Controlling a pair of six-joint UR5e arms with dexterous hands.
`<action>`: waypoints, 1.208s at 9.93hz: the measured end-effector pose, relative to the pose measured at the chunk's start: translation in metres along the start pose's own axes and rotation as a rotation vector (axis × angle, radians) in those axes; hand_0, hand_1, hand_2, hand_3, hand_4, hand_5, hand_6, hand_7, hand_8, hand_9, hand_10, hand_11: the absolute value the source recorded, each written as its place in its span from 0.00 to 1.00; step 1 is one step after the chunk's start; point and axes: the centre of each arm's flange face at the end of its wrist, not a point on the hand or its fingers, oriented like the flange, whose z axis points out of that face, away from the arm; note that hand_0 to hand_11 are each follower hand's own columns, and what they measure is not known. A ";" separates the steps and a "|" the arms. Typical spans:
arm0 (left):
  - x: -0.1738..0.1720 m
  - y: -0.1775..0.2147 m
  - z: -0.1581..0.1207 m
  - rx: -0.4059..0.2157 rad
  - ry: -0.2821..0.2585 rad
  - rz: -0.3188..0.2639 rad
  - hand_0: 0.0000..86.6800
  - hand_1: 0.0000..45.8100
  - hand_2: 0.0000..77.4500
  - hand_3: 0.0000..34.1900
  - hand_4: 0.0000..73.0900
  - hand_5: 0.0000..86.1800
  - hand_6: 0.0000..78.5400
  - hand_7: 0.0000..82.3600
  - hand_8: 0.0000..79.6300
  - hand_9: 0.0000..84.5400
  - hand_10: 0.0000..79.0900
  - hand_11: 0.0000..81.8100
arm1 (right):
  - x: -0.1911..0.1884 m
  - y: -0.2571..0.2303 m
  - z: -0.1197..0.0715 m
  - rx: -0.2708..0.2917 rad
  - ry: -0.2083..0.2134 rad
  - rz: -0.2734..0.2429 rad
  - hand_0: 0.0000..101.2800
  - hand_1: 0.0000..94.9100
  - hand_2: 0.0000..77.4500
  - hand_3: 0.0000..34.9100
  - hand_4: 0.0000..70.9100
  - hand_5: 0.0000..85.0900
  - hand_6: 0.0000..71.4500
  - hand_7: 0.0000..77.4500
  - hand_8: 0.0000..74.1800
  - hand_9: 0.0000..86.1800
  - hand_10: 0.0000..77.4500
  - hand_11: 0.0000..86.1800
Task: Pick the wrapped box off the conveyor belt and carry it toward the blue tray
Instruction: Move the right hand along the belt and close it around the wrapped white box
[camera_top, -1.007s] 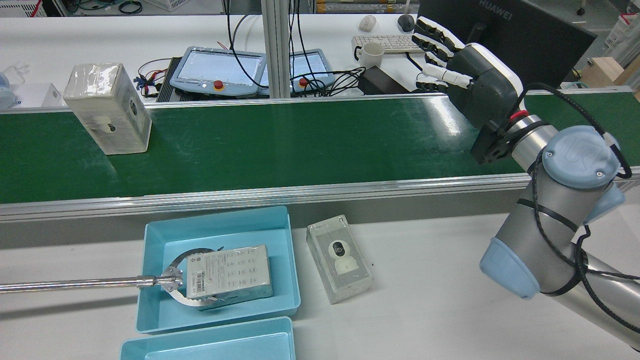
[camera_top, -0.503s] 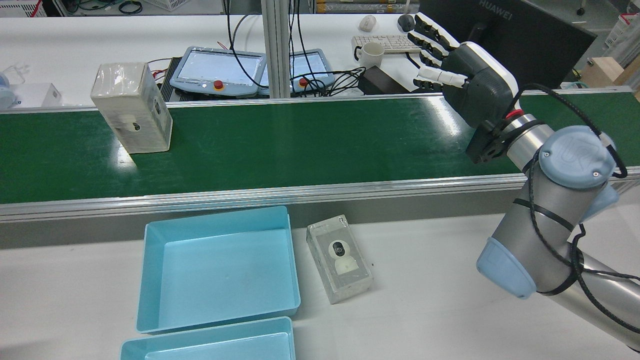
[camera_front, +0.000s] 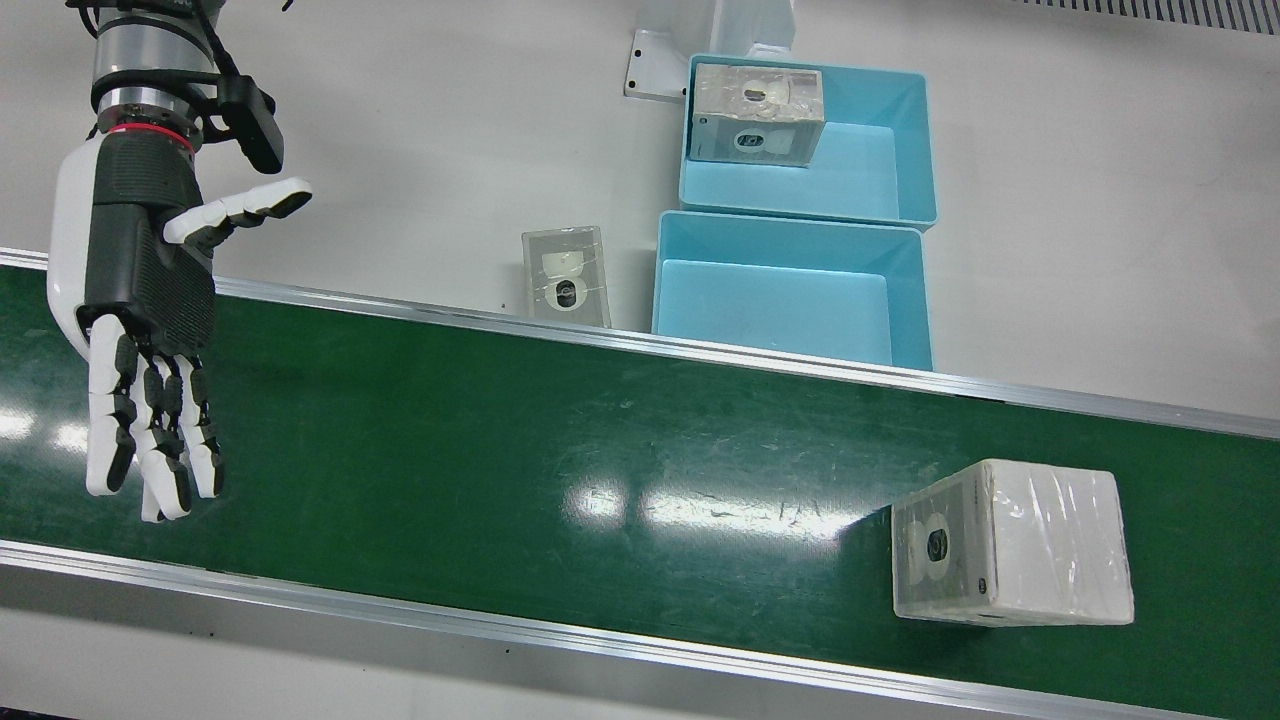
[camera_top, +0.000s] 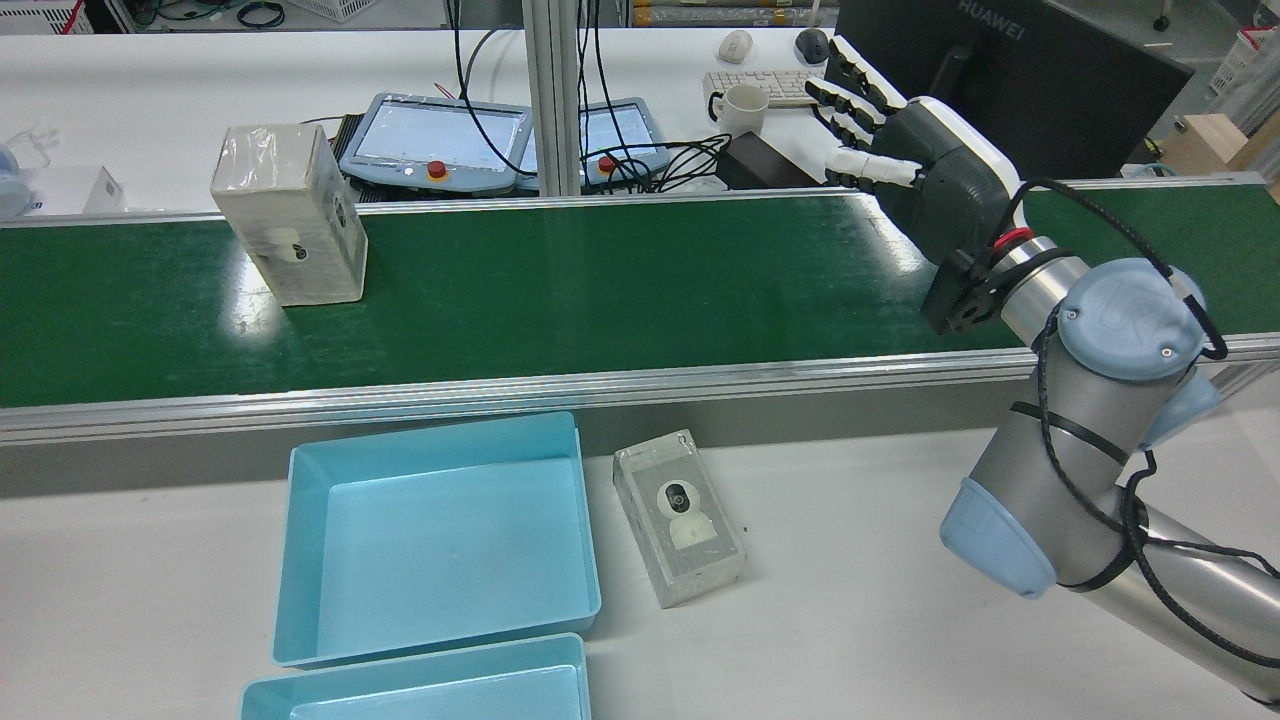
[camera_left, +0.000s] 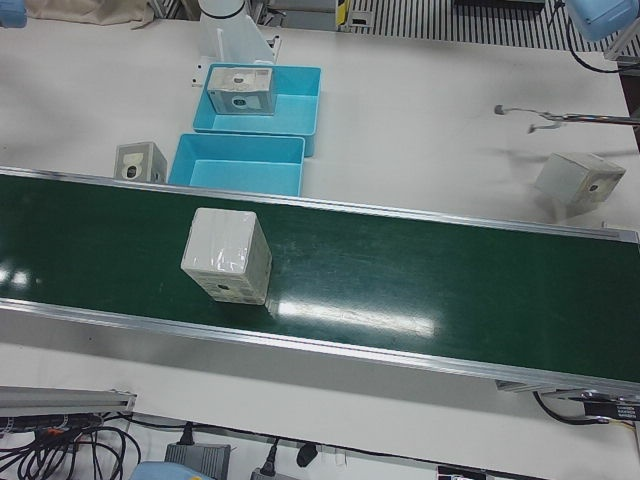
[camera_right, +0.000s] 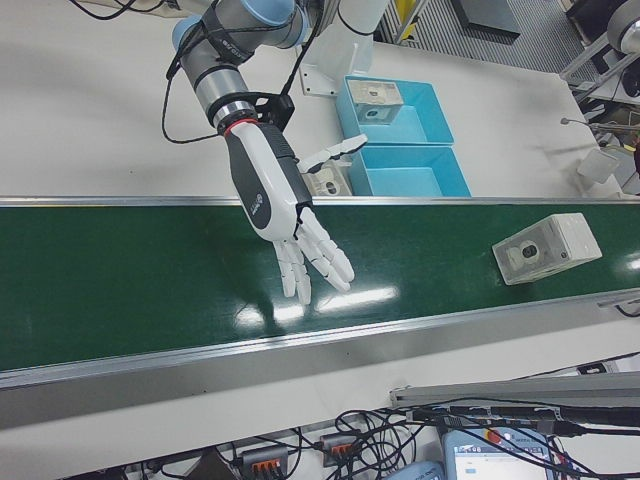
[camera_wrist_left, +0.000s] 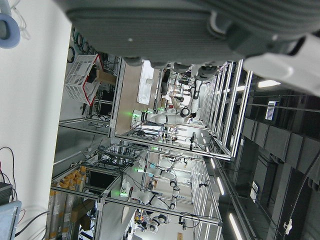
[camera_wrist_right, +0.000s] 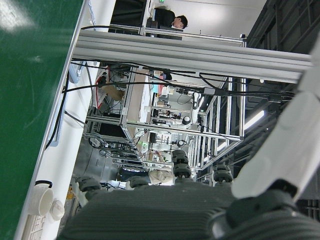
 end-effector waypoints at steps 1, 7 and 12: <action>0.000 0.000 0.000 0.000 0.000 0.000 0.00 0.00 0.01 0.00 0.00 0.01 0.00 0.01 0.00 0.01 0.00 0.00 | 0.003 0.001 0.002 0.000 0.004 0.000 0.34 0.05 0.08 0.88 0.00 0.02 0.00 0.12 0.00 0.01 0.02 0.03; 0.000 0.000 0.000 0.000 0.000 0.000 0.00 0.00 0.01 0.00 0.00 0.01 0.00 0.01 0.01 0.00 0.01 0.00 | 0.014 0.006 0.014 -0.011 0.010 0.010 0.43 0.07 0.02 0.86 0.00 0.08 0.00 0.13 0.00 0.01 0.03 0.01; 0.000 0.000 0.000 0.000 0.000 0.000 0.00 0.00 0.01 0.00 0.00 0.01 0.00 0.01 0.01 0.01 0.00 0.00 | 0.022 0.013 0.033 -0.016 0.010 0.014 0.48 0.20 0.21 0.86 0.00 0.13 0.00 0.15 0.00 0.01 0.03 0.06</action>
